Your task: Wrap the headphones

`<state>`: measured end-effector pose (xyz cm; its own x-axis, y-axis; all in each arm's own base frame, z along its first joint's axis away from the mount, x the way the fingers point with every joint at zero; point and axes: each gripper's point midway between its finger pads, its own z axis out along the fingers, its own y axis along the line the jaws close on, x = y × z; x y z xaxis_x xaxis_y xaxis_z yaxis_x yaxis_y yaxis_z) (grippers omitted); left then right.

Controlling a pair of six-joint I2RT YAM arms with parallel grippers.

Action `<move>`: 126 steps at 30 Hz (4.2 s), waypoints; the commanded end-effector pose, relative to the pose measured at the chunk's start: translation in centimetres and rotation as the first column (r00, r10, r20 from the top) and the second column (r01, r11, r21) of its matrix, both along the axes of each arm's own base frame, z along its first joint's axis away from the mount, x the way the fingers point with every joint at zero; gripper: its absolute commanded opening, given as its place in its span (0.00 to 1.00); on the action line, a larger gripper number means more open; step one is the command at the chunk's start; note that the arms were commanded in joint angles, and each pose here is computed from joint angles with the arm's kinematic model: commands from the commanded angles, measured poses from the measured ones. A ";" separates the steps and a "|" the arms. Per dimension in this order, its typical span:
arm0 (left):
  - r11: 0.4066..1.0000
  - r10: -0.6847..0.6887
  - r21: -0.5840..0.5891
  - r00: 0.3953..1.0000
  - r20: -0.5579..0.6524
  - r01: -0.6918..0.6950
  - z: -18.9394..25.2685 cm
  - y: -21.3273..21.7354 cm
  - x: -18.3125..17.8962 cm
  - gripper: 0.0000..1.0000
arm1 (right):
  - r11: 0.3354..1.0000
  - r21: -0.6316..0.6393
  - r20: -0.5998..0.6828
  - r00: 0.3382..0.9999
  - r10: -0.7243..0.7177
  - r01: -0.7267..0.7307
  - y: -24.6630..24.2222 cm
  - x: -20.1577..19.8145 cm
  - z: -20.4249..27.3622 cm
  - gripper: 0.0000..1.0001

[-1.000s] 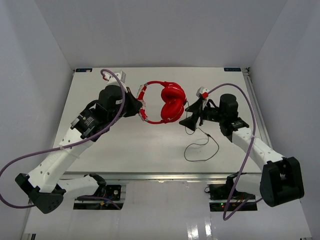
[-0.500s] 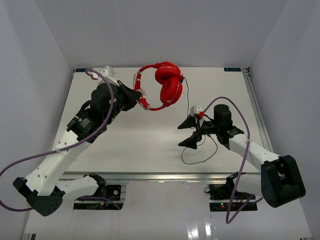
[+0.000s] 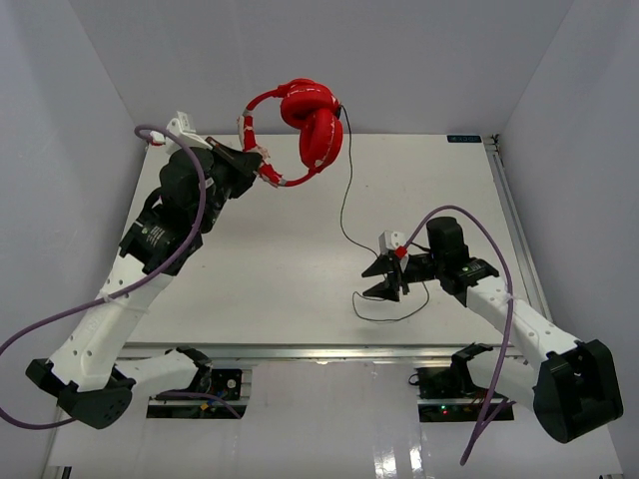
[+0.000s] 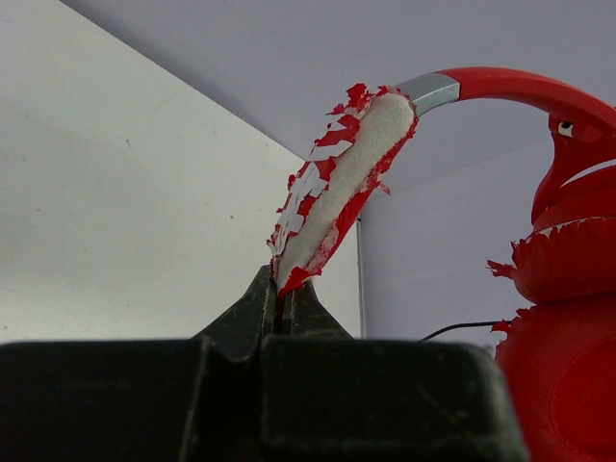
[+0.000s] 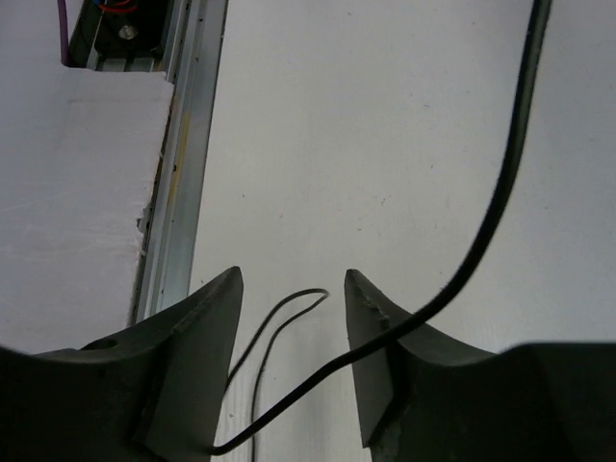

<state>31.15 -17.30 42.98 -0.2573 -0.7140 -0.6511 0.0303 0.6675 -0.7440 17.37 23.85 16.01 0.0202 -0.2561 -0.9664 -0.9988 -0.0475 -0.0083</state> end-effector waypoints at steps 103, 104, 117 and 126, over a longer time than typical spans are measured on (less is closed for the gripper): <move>0.959 -0.278 0.117 0.936 0.218 0.258 9.3 -8.8 -1.2 0.00 | 0.981 0.180 -0.346 0.929 0.127 -0.067 1.6 1.5 3.4 0.72; 0.963 -0.266 0.116 0.939 0.217 0.245 9.4 -8.5 -0.9 0.00 | 0.981 0.178 -0.343 0.930 0.132 -0.073 1.5 1.1 3.4 0.69; 0.989 -0.076 0.136 0.987 0.139 0.057 6.9 -2.2 4.4 0.00 | 0.996 0.067 -0.236 0.969 0.073 -0.058 0.2 -1.3 2.0 0.23; 0.944 0.026 0.331 0.997 -0.072 0.000 -4.0 -3.3 11.3 0.00 | 0.899 -0.333 0.188 0.954 -0.233 0.285 -2.2 3.7 2.7 0.08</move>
<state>38.99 -19.31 43.11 -0.2680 -0.5000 -0.8235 0.0377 0.8487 -0.5275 17.23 24.04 17.34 -0.1237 -0.3612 -0.9242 -0.9920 0.0223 0.1240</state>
